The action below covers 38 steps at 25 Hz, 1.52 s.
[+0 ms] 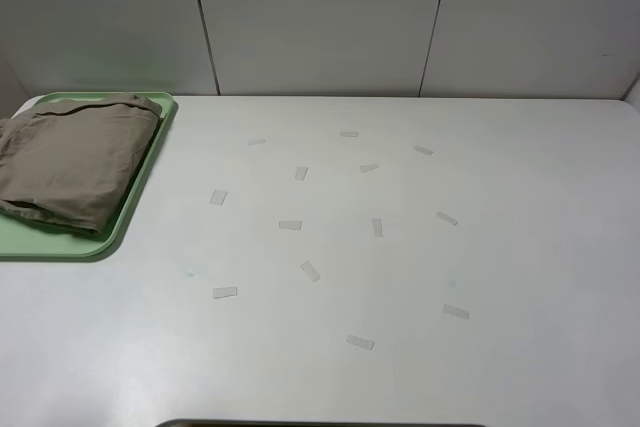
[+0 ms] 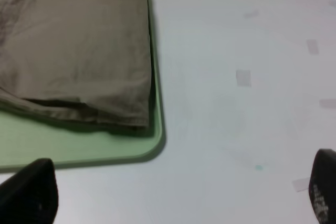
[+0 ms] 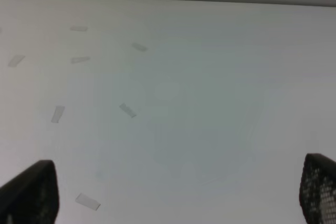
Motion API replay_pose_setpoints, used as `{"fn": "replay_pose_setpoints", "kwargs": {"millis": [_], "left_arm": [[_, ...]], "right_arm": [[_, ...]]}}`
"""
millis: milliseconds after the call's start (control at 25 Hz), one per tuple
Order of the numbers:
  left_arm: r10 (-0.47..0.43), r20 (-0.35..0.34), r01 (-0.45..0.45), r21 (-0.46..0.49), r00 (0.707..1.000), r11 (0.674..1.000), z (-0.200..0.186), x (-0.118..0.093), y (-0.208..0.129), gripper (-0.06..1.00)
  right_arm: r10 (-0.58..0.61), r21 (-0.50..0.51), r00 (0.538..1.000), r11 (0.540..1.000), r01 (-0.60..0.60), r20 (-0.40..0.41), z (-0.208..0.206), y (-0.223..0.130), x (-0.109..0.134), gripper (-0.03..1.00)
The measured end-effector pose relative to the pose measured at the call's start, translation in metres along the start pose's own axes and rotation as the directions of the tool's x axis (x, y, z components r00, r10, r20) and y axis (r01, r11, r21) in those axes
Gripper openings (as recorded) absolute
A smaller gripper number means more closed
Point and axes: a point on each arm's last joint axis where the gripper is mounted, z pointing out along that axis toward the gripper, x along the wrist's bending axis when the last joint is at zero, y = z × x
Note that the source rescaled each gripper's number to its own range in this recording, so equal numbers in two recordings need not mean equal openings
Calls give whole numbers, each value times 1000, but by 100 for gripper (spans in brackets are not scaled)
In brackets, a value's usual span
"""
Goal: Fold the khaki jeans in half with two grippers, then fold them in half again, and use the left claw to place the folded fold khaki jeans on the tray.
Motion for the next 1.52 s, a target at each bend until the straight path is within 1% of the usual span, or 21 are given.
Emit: {"fn": "replay_pose_setpoints", "kwargs": {"millis": [80,240,320,440,560,720,960,1520], "left_arm": [[-14,0,14,2,1000,1000,-4,-1,-1,100],[-32,-4,33,62,999,998,-15,-2,1,100],[-30,-31,33,103,999,994,-23,-1,1,100],[-28,-95,42,149,995,988,-31,3,-4,100],[-48,-141,67,135,989,988,-40,5,-11,100],[-50,-200,71,99,978,993,-51,9,-21,100],[-54,-204,70,70,977,995,-49,9,-33,100],[-55,-203,68,59,978,996,-49,9,-32,100]], "right_arm": [[0,0,1000,1000,0,0,0,0,0,100],[0,0,1000,1000,0,0,0,0,0,100],[0,0,1000,1000,0,0,0,0,0,100],[0,0,1000,1000,0,0,0,0,0,100],[0,0,1000,1000,0,0,0,0,0,100],[0,0,1000,1000,0,0,0,0,0,100],[0,0,1000,1000,0,0,0,0,0,100],[0,0,1000,1000,0,0,0,0,0,100]]}}
